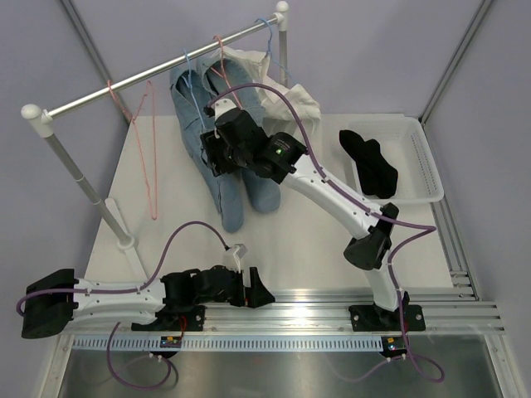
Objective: Remove the skirt from the hanger
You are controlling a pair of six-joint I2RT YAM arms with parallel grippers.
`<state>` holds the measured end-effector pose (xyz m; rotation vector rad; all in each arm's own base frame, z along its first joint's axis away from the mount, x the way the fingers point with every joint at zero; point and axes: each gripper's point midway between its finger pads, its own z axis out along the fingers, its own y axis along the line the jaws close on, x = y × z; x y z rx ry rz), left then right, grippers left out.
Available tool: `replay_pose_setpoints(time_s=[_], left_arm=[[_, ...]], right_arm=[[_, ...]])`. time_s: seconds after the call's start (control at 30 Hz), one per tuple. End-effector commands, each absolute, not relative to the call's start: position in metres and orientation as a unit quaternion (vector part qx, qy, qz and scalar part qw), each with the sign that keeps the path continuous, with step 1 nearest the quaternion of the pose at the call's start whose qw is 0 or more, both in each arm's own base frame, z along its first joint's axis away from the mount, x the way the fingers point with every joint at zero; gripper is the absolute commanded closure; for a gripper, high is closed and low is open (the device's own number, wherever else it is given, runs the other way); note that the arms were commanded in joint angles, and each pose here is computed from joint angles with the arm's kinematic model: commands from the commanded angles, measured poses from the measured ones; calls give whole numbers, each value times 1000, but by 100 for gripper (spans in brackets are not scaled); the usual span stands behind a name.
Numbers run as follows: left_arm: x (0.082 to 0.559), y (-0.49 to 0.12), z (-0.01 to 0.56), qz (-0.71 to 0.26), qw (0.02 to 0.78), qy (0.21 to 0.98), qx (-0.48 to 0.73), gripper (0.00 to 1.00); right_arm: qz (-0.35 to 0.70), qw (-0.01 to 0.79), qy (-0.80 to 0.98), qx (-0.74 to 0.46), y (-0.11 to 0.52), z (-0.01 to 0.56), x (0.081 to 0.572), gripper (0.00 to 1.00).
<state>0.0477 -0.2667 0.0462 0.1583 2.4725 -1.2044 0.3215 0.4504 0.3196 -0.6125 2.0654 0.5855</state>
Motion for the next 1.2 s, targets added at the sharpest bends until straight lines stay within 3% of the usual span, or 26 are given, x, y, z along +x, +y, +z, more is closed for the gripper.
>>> replay_pose_setpoints(time_s=[0.0, 0.03, 0.1, 0.2, 0.27, 0.33, 1.17], left_arm=[[47, -275, 55, -452, 195, 869, 59, 1], [47, -275, 55, -453, 195, 868, 61, 1], [47, -276, 56, -452, 194, 868, 62, 1], [46, -276, 57, -453, 193, 868, 62, 1], [46, -276, 56, -450, 191, 870, 62, 1], [45, -276, 57, -452, 190, 870, 62, 1], [43, -270, 73, -467, 191, 862, 57, 2]], right_arm=[[208, 464, 823, -253, 448, 324, 333, 44], [204, 466, 823, -252, 447, 324, 334, 49], [194, 477, 820, -250, 445, 325, 338, 69], [188, 488, 813, -257, 443, 330, 340, 87], [192, 492, 808, -263, 444, 336, 338, 90], [190, 501, 801, -268, 441, 344, 338, 99], [249, 595, 738, -197, 401, 457, 318, 100]])
